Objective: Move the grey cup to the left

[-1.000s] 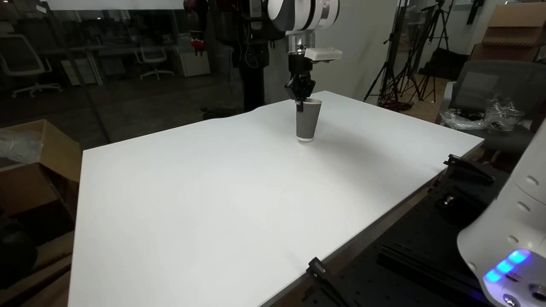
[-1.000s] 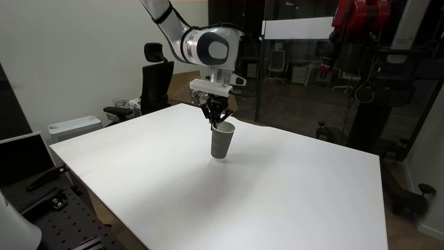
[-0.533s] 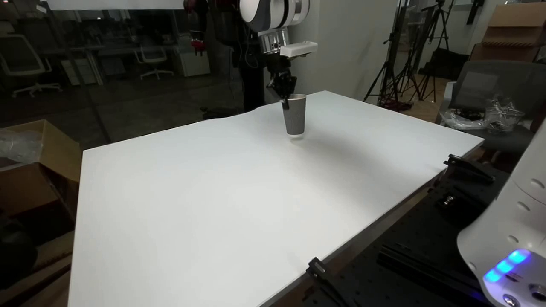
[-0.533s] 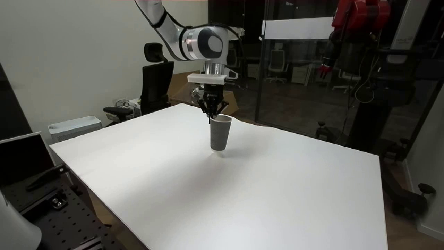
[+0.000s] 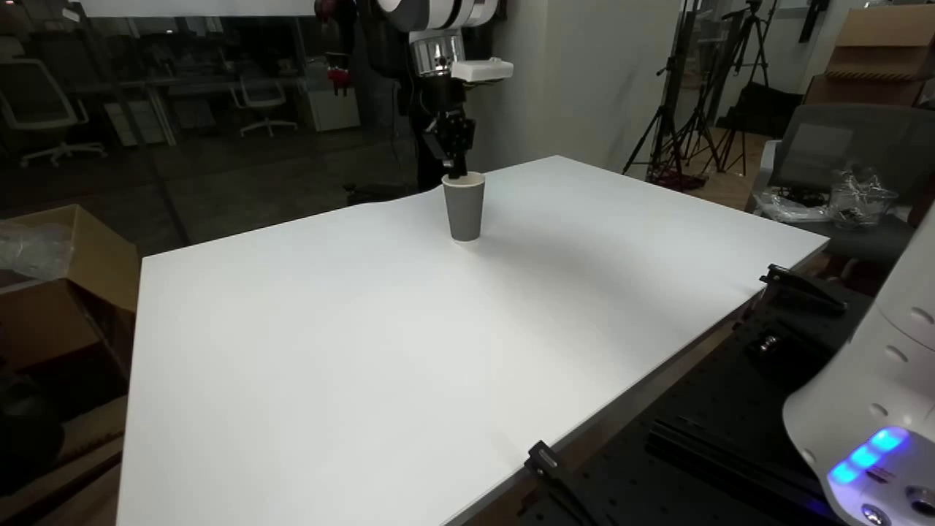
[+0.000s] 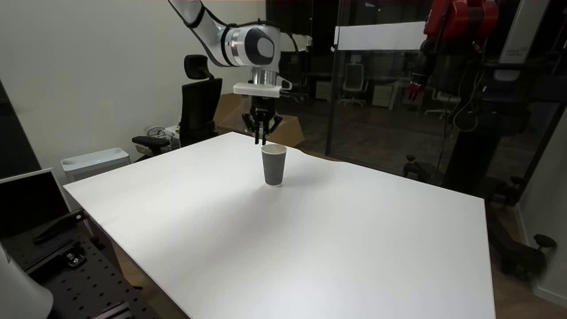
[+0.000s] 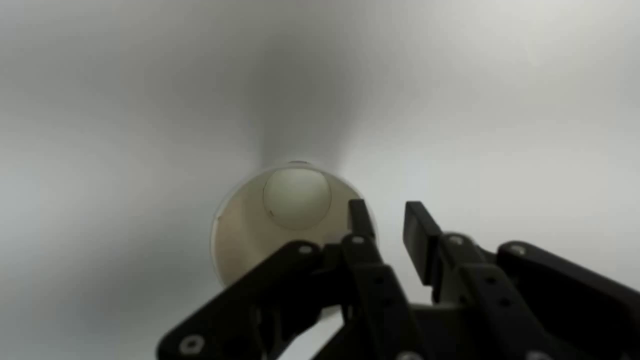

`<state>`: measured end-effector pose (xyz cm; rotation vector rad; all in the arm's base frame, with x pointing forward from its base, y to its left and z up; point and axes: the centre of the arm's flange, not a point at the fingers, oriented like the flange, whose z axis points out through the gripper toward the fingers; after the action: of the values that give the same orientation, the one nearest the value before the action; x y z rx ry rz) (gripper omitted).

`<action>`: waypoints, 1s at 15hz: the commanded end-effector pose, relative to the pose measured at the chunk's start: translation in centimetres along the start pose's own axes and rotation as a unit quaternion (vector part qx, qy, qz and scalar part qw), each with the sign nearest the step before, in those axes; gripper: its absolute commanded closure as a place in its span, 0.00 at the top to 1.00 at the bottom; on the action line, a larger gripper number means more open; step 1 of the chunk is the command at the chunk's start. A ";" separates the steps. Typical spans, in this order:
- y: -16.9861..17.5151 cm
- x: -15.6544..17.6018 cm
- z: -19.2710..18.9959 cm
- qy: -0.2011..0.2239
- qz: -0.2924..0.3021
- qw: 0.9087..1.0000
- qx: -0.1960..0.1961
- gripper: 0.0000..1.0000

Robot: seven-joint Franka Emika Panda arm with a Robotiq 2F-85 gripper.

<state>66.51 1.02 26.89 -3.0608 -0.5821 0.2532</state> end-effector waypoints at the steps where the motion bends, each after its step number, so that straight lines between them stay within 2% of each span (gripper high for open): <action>1: 2.7 -8.1 -1.7 -0.054 -0.038 0.997 0.044 0.56; 3: 4.2 -10.4 -1.1 -0.070 -0.034 0.995 0.068 0.70; 7: 5.3 -12.2 -1.8 -0.038 -0.011 0.996 0.083 0.96; 8: 6.2 -10.9 -0.7 -0.057 -0.017 0.995 0.081 0.79; 11: 6.0 -11.2 -1.3 -0.047 -0.014 0.995 0.084 0.96; 15: 5.8 -11.3 -1.3 -0.046 -0.014 0.995 0.085 0.96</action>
<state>58.45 -8.54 29.67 -2.8880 -0.5735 0.4234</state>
